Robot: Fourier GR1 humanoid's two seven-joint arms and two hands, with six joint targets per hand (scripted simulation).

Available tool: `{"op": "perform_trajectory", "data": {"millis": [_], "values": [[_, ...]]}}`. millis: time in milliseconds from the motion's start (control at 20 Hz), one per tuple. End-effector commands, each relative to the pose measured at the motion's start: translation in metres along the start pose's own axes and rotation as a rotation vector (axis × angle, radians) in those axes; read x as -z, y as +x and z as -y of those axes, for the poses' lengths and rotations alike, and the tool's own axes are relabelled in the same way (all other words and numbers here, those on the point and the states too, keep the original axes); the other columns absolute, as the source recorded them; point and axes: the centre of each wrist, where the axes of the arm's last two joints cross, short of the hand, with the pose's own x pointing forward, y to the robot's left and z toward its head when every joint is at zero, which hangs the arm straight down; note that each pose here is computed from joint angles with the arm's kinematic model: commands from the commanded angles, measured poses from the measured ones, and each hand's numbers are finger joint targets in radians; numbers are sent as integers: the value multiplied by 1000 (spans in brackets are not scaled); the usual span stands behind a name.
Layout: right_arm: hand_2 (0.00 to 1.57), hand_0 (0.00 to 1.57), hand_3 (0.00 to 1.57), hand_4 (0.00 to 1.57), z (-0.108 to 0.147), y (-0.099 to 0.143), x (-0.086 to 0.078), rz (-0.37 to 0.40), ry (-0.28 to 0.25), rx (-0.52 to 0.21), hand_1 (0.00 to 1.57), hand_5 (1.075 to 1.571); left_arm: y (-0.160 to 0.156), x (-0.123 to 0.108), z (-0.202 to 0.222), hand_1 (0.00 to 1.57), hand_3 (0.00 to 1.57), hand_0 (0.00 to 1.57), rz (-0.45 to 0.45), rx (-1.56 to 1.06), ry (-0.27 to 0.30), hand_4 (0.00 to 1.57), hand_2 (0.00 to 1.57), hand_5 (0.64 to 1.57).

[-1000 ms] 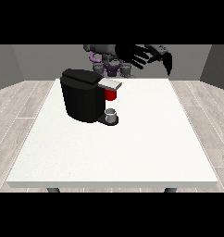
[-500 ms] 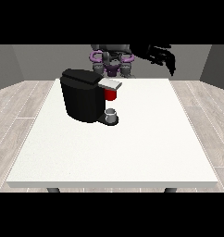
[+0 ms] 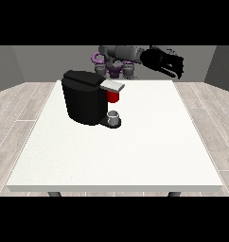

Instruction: Insert the coffee pod into the coffee machine and close the lid

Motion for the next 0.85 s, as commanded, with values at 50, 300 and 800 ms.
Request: {"op": "perform_trajectory", "data": {"millis": [50,300,800], "values": [[0,0,0,98,-19,32,9,21,34,33,0,1571,-9,4,2,0,0,0,-4,-5,12,278,0,1571],[0,0,0,0,-17,11,7,44,39,39,0,1571,9,9,-18,0,0,0,-13,-5,24,297,0,1571],[0,0,0,259,-91,-72,-55,69,231,208,0,1571,-42,-51,-13,0,0,0,-177,-38,95,266,0,1571]]}}
